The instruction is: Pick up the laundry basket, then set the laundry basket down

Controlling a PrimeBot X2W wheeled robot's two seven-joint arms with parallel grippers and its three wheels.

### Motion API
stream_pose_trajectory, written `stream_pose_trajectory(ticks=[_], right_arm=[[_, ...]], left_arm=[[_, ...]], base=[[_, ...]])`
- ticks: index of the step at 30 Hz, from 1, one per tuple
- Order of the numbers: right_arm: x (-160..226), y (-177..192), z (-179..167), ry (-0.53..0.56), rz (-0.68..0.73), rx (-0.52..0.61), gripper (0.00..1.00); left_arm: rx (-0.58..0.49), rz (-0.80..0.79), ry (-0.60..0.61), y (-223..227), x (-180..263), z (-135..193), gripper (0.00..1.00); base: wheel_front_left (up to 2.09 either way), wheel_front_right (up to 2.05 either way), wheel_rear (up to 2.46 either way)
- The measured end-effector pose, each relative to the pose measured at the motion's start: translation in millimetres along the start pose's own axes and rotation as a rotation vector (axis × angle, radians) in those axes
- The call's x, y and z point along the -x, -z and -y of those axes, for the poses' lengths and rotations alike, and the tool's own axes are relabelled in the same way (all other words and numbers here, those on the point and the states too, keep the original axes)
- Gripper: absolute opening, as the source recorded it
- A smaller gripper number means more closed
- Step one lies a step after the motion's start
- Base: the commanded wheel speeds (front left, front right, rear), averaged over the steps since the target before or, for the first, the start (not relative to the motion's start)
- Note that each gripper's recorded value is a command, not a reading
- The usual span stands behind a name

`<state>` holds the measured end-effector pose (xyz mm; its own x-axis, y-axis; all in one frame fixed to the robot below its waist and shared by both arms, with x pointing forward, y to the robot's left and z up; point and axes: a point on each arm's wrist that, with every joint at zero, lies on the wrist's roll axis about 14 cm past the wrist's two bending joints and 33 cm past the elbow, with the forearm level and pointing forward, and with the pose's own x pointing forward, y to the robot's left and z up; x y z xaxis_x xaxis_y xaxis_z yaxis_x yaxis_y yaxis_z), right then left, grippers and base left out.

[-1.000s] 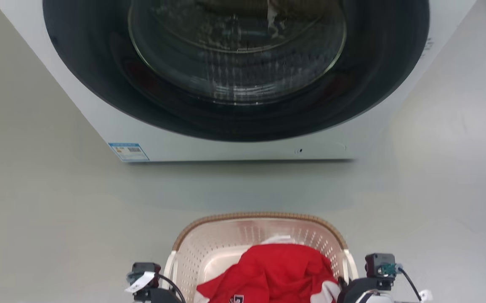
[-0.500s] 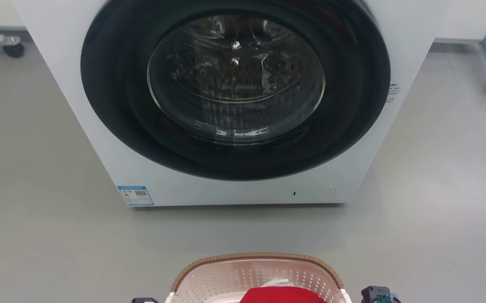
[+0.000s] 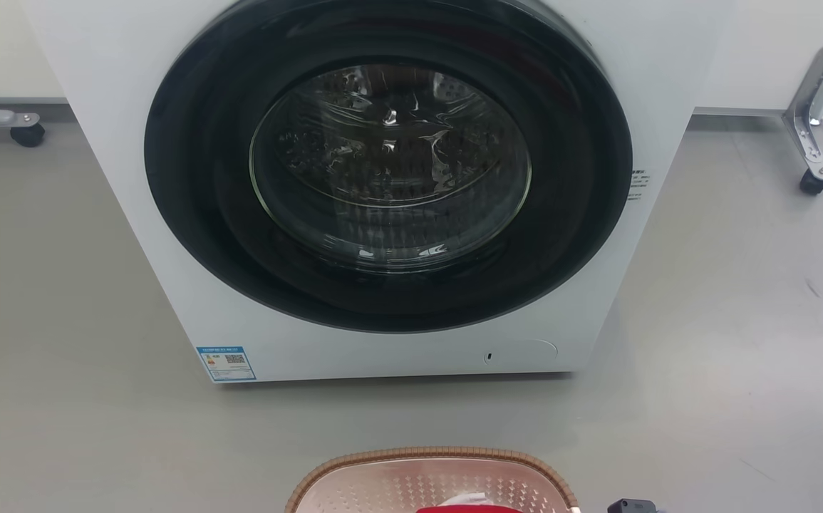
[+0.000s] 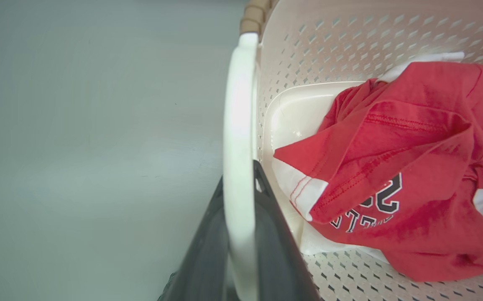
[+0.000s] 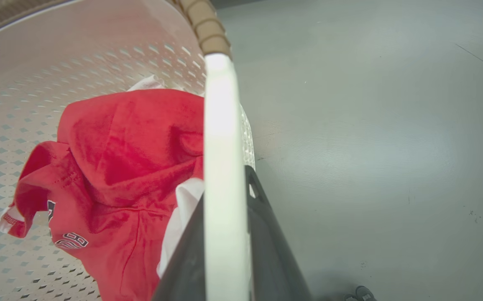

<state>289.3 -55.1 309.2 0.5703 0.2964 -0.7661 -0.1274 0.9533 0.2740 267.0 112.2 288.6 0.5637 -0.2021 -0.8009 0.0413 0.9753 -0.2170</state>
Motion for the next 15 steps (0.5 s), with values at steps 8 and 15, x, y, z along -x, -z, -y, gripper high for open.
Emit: stream_pose_trajectory(ticks=[8, 15], right_arm=[[0.8, 3.0, 0.7, 0.005, -0.007, -0.008, 0.00], [1.1, 5.8, 1.0, 0.007, -0.015, -0.017, 0.00]], left_arm=[[-0.005, 0.003, 0.007, -0.6, 0.5, 0.6, 0.00], [-0.004, 0.003, 0.007, -0.5, 0.7, 1.0, 0.00]], base=[[0.00, 0.00, 0.00], [0.00, 0.00, 0.00]])
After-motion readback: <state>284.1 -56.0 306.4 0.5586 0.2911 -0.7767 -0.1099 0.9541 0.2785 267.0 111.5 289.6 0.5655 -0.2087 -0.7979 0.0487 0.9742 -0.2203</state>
